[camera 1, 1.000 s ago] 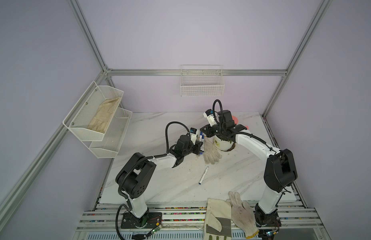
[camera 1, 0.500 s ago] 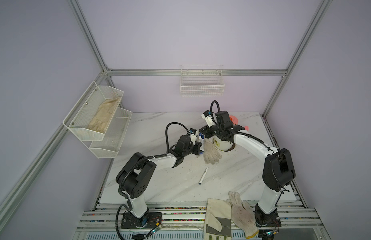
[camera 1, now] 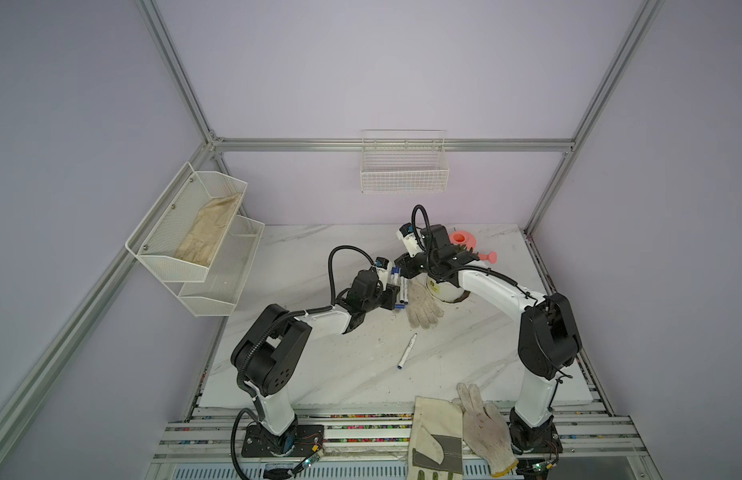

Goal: Insert the pens into the pen caps

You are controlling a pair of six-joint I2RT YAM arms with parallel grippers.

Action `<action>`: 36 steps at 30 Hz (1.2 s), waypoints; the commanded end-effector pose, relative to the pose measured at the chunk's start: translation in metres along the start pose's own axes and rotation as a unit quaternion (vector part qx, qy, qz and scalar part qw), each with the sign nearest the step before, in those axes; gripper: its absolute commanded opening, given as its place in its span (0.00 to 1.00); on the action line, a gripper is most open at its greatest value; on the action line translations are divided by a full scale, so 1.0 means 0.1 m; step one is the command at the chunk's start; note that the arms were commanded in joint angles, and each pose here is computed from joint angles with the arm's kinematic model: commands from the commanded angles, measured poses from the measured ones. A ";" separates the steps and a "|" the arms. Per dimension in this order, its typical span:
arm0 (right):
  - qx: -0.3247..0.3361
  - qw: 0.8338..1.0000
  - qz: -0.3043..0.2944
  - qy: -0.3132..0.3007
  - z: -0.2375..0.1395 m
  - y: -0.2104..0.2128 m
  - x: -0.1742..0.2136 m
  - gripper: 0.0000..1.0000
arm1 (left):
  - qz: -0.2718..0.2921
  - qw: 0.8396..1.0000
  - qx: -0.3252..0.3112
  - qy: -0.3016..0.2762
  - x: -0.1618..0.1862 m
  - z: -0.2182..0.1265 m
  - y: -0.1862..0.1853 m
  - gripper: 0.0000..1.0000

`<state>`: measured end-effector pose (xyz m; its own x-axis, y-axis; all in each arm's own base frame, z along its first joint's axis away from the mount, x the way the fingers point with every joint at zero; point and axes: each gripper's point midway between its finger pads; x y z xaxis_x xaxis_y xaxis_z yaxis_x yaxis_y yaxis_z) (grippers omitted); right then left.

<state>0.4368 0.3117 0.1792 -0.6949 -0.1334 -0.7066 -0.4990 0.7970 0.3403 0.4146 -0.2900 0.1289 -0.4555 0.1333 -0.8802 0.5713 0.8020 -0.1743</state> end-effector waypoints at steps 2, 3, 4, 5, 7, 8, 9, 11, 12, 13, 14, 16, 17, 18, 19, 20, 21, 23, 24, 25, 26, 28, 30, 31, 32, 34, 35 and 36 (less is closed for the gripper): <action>0.079 0.956 0.016 0.282 0.05 -0.38 1.66 0.00 | 0.003 0.944 -0.068 -0.324 -1.94 -0.72 0.40 0.00; 0.080 0.955 0.014 0.286 0.06 -0.38 1.69 0.00 | 0.015 0.944 -0.063 -0.325 -1.98 -0.71 0.37 0.00; 0.080 0.954 0.013 0.288 0.06 -0.38 1.70 0.00 | 0.027 0.944 -0.056 -0.325 -2.01 -0.70 0.33 0.00; 0.079 0.953 0.012 0.291 0.07 -0.38 1.71 0.00 | 0.039 0.944 -0.051 -0.324 -2.05 -0.69 0.29 0.00; 0.081 0.953 0.010 0.293 0.08 -0.38 1.72 0.00 | 0.049 0.943 -0.047 -0.327 -2.10 -0.68 0.24 0.00; 0.080 0.954 0.010 0.290 0.09 -0.38 1.70 0.00 | 0.050 0.943 -0.043 -0.327 -2.12 -0.67 0.22 0.00; 0.079 0.956 0.012 0.281 0.08 -0.36 1.64 0.00 | 0.050 0.944 -0.036 -0.323 -2.11 -0.64 0.20 0.00; 0.066 0.965 0.014 0.253 0.06 -0.29 1.45 0.00 | 0.048 0.948 -0.027 -0.313 -2.07 -0.60 0.16 0.00; 0.054 0.971 0.014 0.231 0.04 -0.23 1.31 0.00 | 0.046 0.950 -0.024 -0.309 -2.03 -0.57 0.14 0.00; 0.042 0.977 0.012 0.209 0.00 -0.17 1.18 0.00 | 0.044 0.951 -0.021 -0.305 -2.00 -0.56 0.12 0.00; 0.027 0.983 0.010 0.182 -0.05 -0.10 1.02 0.00 | 0.041 0.953 -0.020 -0.300 -1.95 -0.54 0.10 0.00; 0.000 0.991 0.006 0.136 -0.17 0.02 0.75 0.00 | 0.034 0.957 -0.019 -0.289 -1.85 -0.49 0.07 0.00; -0.009 0.994 0.007 0.113 -0.23 0.05 0.61 0.00 | 0.030 0.958 -0.019 -0.283 -1.80 -0.48 0.06 0.00; -0.014 0.995 0.010 0.093 -0.29 0.06 0.50 0.00 | 0.026 0.961 -0.022 -0.275 -1.73 -0.45 0.05 0.00; -0.014 0.997 0.016 0.077 -0.34 0.03 0.41 0.00 | 0.023 0.963 -0.022 -0.266 -1.67 -0.42 0.03 0.00; -0.009 0.998 0.025 0.058 -0.39 -0.01 0.30 0.00 | 0.018 0.968 -0.021 -0.251 -1.58 -0.36 0.01 0.00; 0.001 0.999 0.038 0.037 -0.43 -0.09 0.20 0.00 | 0.011 0.972 -0.020 -0.234 -1.48 -0.29 -0.01 0.00; 0.015 0.998 0.069 0.000 -0.52 -0.27 0.03 0.00 | -0.004 0.979 -0.010 -0.204 -1.28 -0.17 -0.07 0.00; 0.023 0.996 0.084 -0.020 -0.58 -0.36 -0.04 0.00 | -0.012 0.981 -0.004 -0.191 -1.17 -0.10 -0.11 0.00; 0.029 0.994 0.097 -0.039 -0.65 -0.44 -0.11 0.00 | -0.019 0.983 0.002 -0.181 -1.08 -0.05 -0.16 0.00; 0.034 0.991 0.111 -0.062 -0.73 -0.51 -0.18 0.00 | -0.027 0.985 0.009 -0.170 -0.98 0.01 -0.21 0.00; 0.048 0.985 0.131 -0.100 -0.88 -0.66 -0.31 0.00 | -0.043 0.987 0.021 -0.152 -0.84 0.11 -0.29 0.00; 0.055 0.982 0.137 -0.120 -0.99 -0.73 -0.37 0.00 | -0.065 0.988 0.026 -0.138 -0.72 0.21 -0.32 0.00; 0.060 0.981 0.138 -0.123 -1.01 -0.75 -0.37 0.00 | -0.071 0.988 0.030 -0.132 -0.67 0.26 -0.33 0.00; 0.063 0.980 0.139 -0.124 -1.02 -0.76 -0.37 0.00 | -0.080 0.989 0.035 -0.123 -0.62 0.31 -0.34 0.00; 0.066 0.980 0.144 -0.122 -1.01 -0.79 -0.35 0.00 | -0.082 0.990 0.048 -0.105 -0.56 0.41 -0.37 0.00; 0.067 0.980 0.146 -0.119 -1.00 -0.80 -0.33 0.00 | -0.080 0.991 0.057 -0.090 -0.52 0.47 -0.41 0.00; 0.066 0.980 0.147 -0.118 -1.00 -0.80 -0.32 0.00 | -0.077 0.992 0.065 -0.076 -0.49 0.52 -0.44 0.00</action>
<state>0.4467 0.1939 0.2283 -0.6735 0.2058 -0.7099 -0.2227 0.8593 0.4604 0.4422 -0.3482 0.1417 -0.4189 -0.0630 -0.9059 0.5609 0.7665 -0.3127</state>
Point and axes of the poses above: each gripper's point midway between its finger pads, its own z axis out along the fingers, its own y axis along the line the jaws close on, x = y × z, and after that the axes turned 12 degrees about z, right-handed
